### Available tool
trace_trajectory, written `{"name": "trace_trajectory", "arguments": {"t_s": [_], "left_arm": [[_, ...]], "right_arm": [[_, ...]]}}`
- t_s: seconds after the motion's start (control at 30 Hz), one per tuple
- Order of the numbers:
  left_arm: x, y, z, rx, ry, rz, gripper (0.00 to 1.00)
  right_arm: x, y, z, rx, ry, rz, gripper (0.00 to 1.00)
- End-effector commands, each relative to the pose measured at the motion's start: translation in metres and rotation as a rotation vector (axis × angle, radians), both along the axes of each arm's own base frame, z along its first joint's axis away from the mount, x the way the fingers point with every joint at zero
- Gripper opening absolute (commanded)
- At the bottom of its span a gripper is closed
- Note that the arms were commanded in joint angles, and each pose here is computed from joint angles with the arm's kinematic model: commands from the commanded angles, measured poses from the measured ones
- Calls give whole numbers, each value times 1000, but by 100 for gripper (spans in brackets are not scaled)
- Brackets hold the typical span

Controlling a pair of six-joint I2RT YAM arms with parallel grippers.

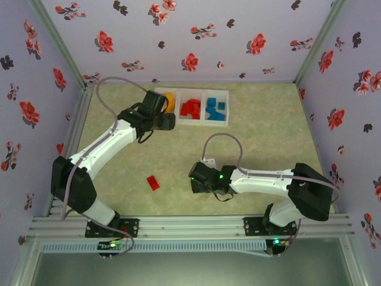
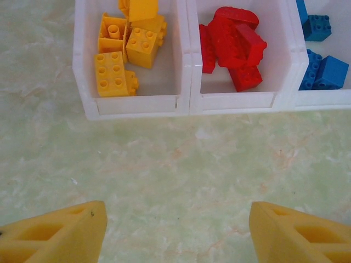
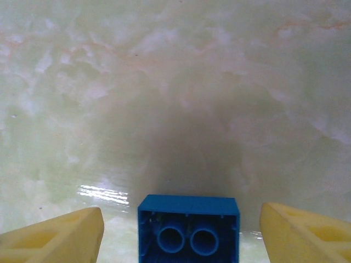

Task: Sort the legos into containers by color

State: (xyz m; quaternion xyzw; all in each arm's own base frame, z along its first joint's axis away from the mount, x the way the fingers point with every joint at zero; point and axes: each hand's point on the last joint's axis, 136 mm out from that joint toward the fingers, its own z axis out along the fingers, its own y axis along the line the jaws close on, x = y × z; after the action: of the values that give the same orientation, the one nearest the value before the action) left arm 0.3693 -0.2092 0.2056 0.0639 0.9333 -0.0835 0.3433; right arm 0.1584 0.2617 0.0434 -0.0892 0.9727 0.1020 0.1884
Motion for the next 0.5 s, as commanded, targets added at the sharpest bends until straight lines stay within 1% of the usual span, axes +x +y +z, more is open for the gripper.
{"name": "trace_trajectory", "arguments": {"t_s": [0.0,0.3,0.47], "left_arm": [[-5,8,10,-8,-26,33,70],[-9,12,10,1,-16,40,70],[-10,12,11,1,-17,38,70]], "right_arm": [[2,3,1,-11,-15,-28,74],[0,-5,-7,-68,-1,-26,71],[-2,-6,-9,-77,7,-22,67]]}}
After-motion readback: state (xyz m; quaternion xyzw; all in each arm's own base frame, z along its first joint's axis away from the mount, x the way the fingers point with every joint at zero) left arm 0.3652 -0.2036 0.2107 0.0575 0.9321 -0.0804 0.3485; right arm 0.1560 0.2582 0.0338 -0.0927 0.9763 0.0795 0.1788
